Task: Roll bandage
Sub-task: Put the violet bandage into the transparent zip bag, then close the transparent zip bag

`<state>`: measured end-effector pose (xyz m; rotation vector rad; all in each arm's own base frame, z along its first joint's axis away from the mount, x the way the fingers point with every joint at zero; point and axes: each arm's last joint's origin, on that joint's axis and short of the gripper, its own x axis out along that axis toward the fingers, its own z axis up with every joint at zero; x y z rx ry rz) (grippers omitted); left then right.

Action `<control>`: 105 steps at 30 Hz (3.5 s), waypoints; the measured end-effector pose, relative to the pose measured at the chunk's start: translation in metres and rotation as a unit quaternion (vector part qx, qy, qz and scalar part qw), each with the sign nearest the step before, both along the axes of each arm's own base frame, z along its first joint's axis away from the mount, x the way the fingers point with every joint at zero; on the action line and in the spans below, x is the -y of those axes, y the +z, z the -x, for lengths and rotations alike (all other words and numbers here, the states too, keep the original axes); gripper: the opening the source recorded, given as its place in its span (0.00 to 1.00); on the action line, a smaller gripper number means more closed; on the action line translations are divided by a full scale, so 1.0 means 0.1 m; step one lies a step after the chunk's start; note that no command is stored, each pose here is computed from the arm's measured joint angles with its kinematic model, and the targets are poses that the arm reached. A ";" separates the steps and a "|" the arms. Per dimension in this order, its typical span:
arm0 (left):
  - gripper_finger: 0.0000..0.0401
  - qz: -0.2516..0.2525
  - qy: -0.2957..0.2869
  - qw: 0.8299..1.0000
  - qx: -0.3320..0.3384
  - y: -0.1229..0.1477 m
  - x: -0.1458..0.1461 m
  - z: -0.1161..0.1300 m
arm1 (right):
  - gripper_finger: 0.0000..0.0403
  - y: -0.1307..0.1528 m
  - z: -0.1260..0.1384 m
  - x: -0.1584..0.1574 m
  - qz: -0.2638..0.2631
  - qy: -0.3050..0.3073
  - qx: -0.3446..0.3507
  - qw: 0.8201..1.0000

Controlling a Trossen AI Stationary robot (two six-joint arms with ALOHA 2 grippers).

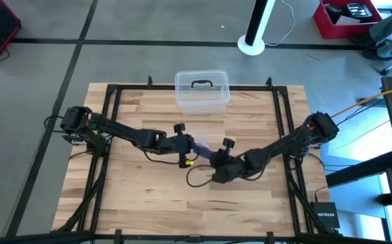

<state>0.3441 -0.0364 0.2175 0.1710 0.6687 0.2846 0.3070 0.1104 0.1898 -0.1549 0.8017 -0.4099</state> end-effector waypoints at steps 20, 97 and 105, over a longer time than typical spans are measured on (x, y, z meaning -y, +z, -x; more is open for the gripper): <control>0.01 0.060 0.016 0.995 0.073 0.09 0.13 -0.04 | 0.20 -0.19 -0.31 0.13 -0.037 -0.137 0.149 0.979; 0.01 0.254 0.008 0.962 0.099 0.10 0.50 0.00 | 0.36 -0.09 0.27 -0.04 0.012 0.220 0.077 0.972; 0.01 0.245 0.011 0.967 0.070 0.05 0.50 0.03 | 0.03 0.21 0.39 -0.15 0.007 0.229 0.123 0.966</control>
